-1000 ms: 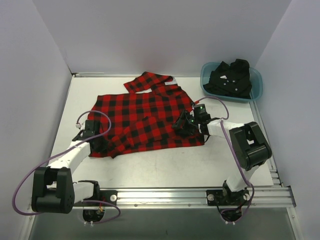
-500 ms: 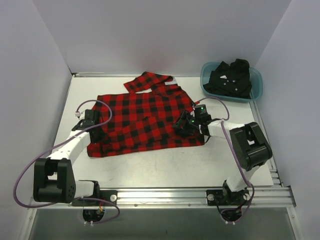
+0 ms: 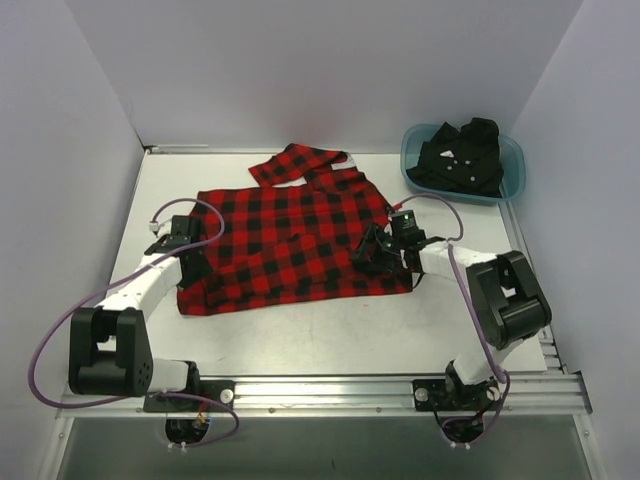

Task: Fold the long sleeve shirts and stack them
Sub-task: Fold the shirt

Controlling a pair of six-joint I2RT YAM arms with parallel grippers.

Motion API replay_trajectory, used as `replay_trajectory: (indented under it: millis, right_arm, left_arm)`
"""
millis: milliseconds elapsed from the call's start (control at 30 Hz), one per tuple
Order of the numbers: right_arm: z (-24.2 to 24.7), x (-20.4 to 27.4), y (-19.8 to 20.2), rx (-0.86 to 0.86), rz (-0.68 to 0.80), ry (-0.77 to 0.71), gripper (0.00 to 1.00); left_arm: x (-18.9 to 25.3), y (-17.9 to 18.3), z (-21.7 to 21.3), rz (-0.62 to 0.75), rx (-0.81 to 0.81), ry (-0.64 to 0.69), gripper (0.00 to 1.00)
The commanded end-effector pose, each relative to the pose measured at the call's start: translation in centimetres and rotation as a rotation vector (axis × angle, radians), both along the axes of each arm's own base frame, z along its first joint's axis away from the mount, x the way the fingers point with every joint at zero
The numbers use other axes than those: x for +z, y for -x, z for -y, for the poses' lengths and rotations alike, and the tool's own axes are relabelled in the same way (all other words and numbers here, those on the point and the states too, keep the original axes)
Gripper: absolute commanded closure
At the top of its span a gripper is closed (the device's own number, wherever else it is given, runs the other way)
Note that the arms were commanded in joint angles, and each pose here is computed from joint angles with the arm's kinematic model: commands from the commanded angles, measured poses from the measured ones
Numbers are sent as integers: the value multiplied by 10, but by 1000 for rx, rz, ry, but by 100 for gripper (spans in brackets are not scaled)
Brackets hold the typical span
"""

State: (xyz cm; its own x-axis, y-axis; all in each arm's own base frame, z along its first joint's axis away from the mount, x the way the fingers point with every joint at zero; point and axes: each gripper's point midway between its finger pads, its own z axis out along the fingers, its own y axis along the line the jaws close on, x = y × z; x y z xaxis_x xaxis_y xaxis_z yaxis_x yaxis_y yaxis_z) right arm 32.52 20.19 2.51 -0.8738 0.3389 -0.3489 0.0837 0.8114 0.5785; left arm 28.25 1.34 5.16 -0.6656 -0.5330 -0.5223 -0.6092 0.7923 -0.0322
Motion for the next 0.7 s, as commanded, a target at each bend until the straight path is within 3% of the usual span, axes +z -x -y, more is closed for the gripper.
replay_trajectory:
  millis: [0,33,133,300,433,533,667]
  right_arm:
    - [19,11,16,20,-11,117,39]
    - [18,22,13,34,10,134,39]
    - [4,56,9,78,78,134,37]
    - [-46,97,2,171,150,18,38]
    - [-103,116,-20,224,214,-161,40]
    - [-130,103,-38,218,201,-247,41]
    - [-134,48,-52,175,129,-237,41]
  left_arm:
    - [29,-11,2,66,-32,-12,36]
    - [36,-13,6,81,-45,-11,26]
    - [64,-15,18,156,-85,10,16]
    - [77,-26,78,230,-205,136,16]
    - [40,-31,98,196,-195,220,18]
    - [5,-27,87,152,-113,246,19]
    - [-29,-10,66,113,-4,287,20]
